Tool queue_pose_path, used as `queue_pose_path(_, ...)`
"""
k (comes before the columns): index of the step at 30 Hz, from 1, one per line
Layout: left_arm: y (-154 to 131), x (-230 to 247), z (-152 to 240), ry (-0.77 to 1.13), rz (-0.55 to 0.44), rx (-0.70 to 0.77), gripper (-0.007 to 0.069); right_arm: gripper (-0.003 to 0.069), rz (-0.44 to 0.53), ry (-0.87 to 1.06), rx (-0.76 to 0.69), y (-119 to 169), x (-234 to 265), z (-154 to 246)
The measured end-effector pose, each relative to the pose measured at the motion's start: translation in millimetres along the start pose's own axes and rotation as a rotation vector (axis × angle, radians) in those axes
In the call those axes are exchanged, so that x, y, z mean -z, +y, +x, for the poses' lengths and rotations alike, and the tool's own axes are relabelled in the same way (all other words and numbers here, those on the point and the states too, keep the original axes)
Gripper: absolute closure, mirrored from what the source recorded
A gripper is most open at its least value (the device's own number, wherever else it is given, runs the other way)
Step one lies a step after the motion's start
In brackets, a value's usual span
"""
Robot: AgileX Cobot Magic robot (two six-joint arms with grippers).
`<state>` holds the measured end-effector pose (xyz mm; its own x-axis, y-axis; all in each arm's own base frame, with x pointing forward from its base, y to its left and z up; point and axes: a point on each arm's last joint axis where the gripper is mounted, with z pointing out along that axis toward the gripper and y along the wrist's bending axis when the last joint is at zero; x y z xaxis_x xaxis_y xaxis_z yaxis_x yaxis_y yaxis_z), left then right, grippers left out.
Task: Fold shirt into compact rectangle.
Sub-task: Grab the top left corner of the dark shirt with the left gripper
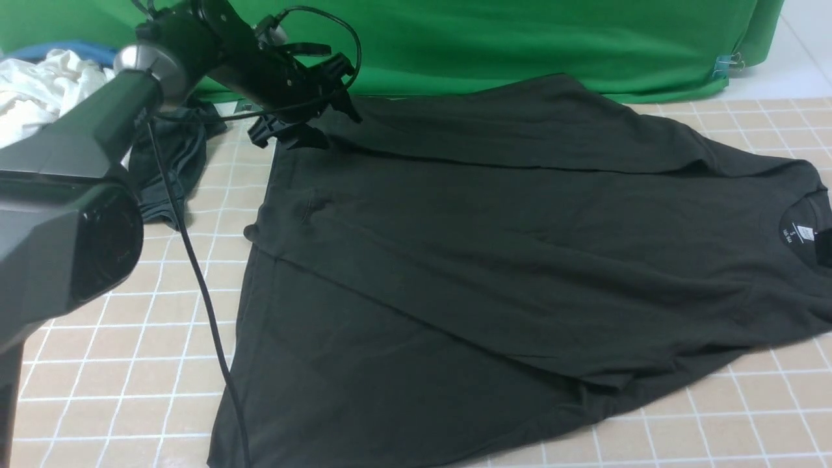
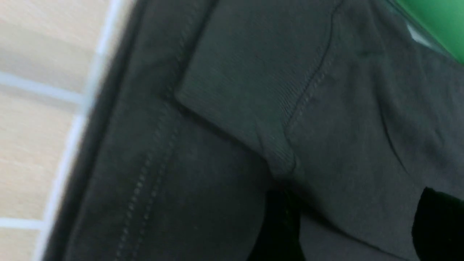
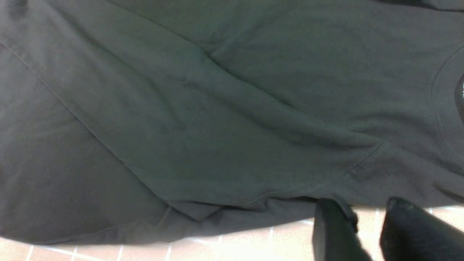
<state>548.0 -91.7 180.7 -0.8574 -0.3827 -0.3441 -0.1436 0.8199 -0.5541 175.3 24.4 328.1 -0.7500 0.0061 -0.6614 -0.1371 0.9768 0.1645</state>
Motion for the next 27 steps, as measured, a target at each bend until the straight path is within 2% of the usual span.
queue_pose_path(15, -9.4, -4.4, 0.6, -0.052, 0.011, 0.014, 0.0179, 0.0427, 0.000, 0.000, 0.005, 0.0, 0.0, 0.0)
queue_pose_path(22, -2.0, -4.6, -1.2, -0.096, -0.079, 0.269, 0.0179, 0.0423, 0.000, 0.000, 0.006, 0.0, 0.0, 0.0)
queue_pose_path(27, -3.3, -4.4, -3.5, -0.117, -0.053, 0.323, 0.0179, 0.0423, 0.001, -0.011, 0.006, -0.1, 0.0, -1.0)
